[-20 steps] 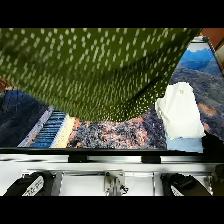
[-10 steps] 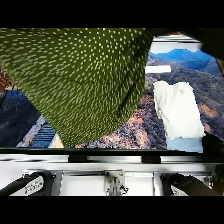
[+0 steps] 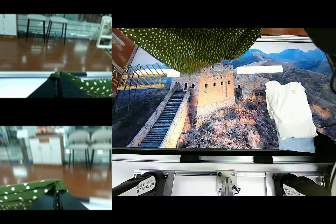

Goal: Fold the shirts.

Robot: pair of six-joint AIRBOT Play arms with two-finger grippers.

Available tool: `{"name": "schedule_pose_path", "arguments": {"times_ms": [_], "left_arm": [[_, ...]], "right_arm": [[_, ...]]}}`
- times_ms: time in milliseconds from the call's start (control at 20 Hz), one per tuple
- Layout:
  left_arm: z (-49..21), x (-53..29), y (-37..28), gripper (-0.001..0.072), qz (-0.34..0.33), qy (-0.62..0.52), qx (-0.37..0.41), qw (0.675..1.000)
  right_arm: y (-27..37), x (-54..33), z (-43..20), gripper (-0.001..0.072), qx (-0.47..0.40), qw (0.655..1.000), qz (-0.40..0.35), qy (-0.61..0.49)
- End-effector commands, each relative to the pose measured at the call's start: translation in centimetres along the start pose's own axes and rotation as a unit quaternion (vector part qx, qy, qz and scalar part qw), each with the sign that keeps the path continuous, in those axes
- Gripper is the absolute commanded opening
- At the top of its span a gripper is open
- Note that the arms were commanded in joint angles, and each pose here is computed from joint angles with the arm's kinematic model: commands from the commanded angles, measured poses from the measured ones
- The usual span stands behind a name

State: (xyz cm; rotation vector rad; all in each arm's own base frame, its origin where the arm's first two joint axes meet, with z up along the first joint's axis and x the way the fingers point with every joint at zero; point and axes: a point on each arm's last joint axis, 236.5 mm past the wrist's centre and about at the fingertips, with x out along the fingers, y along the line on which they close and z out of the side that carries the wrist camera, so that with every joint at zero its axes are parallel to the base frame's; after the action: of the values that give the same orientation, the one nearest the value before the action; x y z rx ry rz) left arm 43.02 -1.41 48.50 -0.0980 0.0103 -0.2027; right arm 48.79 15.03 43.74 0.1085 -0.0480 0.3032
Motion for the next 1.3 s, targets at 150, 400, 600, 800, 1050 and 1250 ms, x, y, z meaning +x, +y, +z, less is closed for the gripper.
{"name": "schedule_pose_path", "arguments": {"times_ms": [150, 400, 600, 800, 1050, 1250], "left_arm": [[-20.2, -2.1, 0.9, 0.0018, -0.020, 0.350, -0.009, 0.936], [-36.5, -6.9, 1.0, 0.0018, -0.028, 0.542, -0.080, 0.836], [-37.4, -9.9, -0.1, 0.0018, -0.027, 0.548, -0.086, 0.832], [-35.8, -13.1, -1.5, 0.0018, -0.019, 0.532, -0.091, 0.842], [-37.3, -16.1, -2.5, 0.0018, -0.022, 0.546, -0.093, 0.833], [-36.0, -13.3, -1.5, 0.0018, -0.005, 0.491, -0.088, 0.867]], "right_arm": [[0.1, -9.7, -22.9, 0.0066, 0.044, 0.881, -0.004, 0.471], [3.4, -18.8, -36.8, 0.0065, 0.064, 0.747, 0.050, 0.660], [5.8, -25.5, -40.8, 0.0066, 0.035, 0.694, 0.079, 0.715], [7.6, -27.8, -41.2, 0.0066, 0.024, 0.685, 0.093, 0.722], [9.3, -28.8, -41.0, 0.0067, 0.016, 0.680, 0.106, 0.725], [6.9, -28.2, -41.4, 0.0067, -0.046, 0.690, 0.087, 0.717]]}}
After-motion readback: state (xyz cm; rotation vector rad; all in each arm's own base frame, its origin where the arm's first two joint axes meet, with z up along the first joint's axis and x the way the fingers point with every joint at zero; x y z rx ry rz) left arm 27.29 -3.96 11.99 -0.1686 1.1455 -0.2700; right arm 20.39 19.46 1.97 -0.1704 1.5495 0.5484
